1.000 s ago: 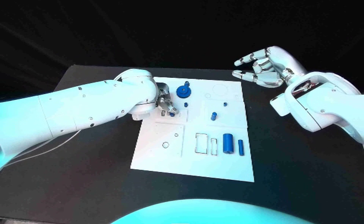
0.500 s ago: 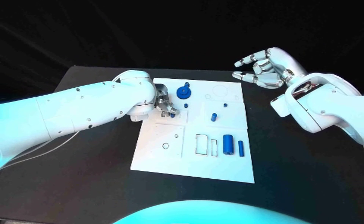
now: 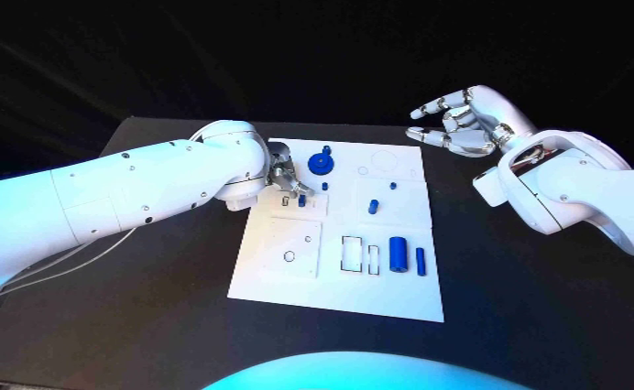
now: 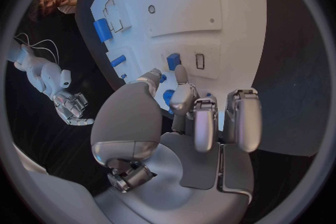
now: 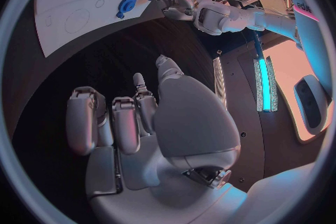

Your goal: Assemble the parts on the task board

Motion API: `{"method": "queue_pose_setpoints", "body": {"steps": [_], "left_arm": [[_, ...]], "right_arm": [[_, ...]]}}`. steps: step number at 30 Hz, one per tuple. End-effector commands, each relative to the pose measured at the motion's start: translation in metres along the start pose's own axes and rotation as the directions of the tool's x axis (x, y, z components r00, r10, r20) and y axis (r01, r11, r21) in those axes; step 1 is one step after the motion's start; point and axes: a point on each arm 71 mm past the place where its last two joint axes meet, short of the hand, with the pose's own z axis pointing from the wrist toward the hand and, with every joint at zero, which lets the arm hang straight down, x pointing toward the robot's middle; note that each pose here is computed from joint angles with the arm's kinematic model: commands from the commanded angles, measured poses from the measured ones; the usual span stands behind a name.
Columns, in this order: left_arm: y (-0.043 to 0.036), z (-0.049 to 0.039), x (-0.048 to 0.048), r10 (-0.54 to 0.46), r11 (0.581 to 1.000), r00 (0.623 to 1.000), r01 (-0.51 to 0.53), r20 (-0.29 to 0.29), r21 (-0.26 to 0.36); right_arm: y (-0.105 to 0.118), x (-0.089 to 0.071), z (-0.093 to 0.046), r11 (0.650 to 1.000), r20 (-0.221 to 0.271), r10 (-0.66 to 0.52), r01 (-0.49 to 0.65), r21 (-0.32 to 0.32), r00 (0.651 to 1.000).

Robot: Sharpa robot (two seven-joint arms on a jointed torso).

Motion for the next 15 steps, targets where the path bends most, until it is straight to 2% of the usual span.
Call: {"method": "queue_pose_setpoints", "body": {"steps": [1,3,8,12,15], "left_arm": [[0.0005,-0.0052,-0.0070,-0.058,0.998,0.998,0.058,0.005,-0.001],[0.0015,-0.0077,-0.0127,-0.065,0.998,0.998,0.065,0.010,0.001],[0.0083,-0.0111,-0.0367,-0.064,0.998,0.997,0.065,0.037,-0.016],[0.0131,-0.0063,-0.0551,-0.060,0.997,0.995,0.064,0.081,-0.040],[0.0144,-0.0012,-0.0616,-0.050,0.997,0.995,0.055,0.086,-0.058]], "right_arm": [[0.000,0.001,0.000,1.000,-0.011,-0.008,0.008,-0.009,1.000],[0.000,0.001,0.000,1.000,-0.011,-0.008,0.008,-0.008,1.000],[-0.001,0.001,0.001,1.000,-0.010,-0.009,0.009,-0.006,1.000],[-0.001,0.001,0.001,1.000,-0.011,-0.009,0.009,-0.006,1.000],[-0.001,0.001,0.001,1.000,-0.011,-0.009,0.009,-0.006,1.000]]}}
